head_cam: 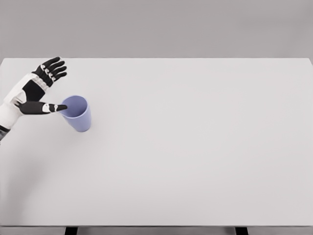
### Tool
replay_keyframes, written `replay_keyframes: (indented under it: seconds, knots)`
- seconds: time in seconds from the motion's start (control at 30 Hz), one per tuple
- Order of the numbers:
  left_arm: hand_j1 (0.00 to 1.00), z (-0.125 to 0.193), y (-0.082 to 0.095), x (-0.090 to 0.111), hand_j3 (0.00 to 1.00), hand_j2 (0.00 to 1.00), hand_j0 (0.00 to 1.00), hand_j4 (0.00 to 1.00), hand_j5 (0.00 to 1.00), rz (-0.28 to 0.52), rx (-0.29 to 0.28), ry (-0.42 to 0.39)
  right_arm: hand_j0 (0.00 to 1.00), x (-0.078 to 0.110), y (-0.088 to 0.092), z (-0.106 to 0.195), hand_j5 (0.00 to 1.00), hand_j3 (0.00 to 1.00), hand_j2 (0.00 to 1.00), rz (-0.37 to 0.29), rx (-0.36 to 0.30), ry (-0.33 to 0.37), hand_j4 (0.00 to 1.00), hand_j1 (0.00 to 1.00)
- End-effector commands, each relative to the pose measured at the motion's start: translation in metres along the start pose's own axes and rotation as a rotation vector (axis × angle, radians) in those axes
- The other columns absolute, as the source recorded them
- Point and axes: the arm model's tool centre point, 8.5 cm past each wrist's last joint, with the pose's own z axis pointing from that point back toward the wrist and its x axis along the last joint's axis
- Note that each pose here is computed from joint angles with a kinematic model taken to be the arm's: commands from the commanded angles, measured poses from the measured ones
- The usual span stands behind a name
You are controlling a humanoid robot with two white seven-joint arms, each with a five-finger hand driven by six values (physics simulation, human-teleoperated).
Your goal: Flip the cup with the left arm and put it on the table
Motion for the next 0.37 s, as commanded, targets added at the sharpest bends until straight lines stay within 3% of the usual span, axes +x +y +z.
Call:
replay_keyframes:
  seconds: [0.0,0.07,0.17,0.23,0.33]
  knots:
    - [1.0,0.0,0.006,0.025,1.0,1.0,1.0,1.0,1.0,-0.062,-0.04,-0.014,1.0,0.0,0.0,0.0,1.0,1.0,1.0,0.0,0.0,-0.001,1.0,1.0]
    - [1.0,0.0,0.007,0.04,1.0,1.0,1.0,1.0,1.0,-0.158,-0.098,0.015,1.0,0.0,0.0,0.0,1.0,1.0,1.0,0.0,0.0,0.001,1.0,1.0]
    - [1.0,-0.006,0.005,0.047,1.0,1.0,1.0,1.0,1.0,-0.25,-0.142,0.039,1.0,0.0,0.0,0.0,1.0,1.0,1.0,0.0,0.0,0.001,1.0,1.0]
    - [1.0,-0.007,0.001,0.062,1.0,1.0,1.0,1.0,1.0,-0.291,-0.185,0.033,1.0,0.0,0.0,0.0,1.0,1.0,1.0,-0.002,0.0,-0.001,1.0,1.0]
    - [1.0,-0.007,-0.006,0.06,1.0,1.0,1.0,1.0,1.0,-0.337,-0.222,0.057,1.0,0.0,0.0,0.0,1.0,1.0,1.0,0.001,0.0,-0.001,1.0,1.0]
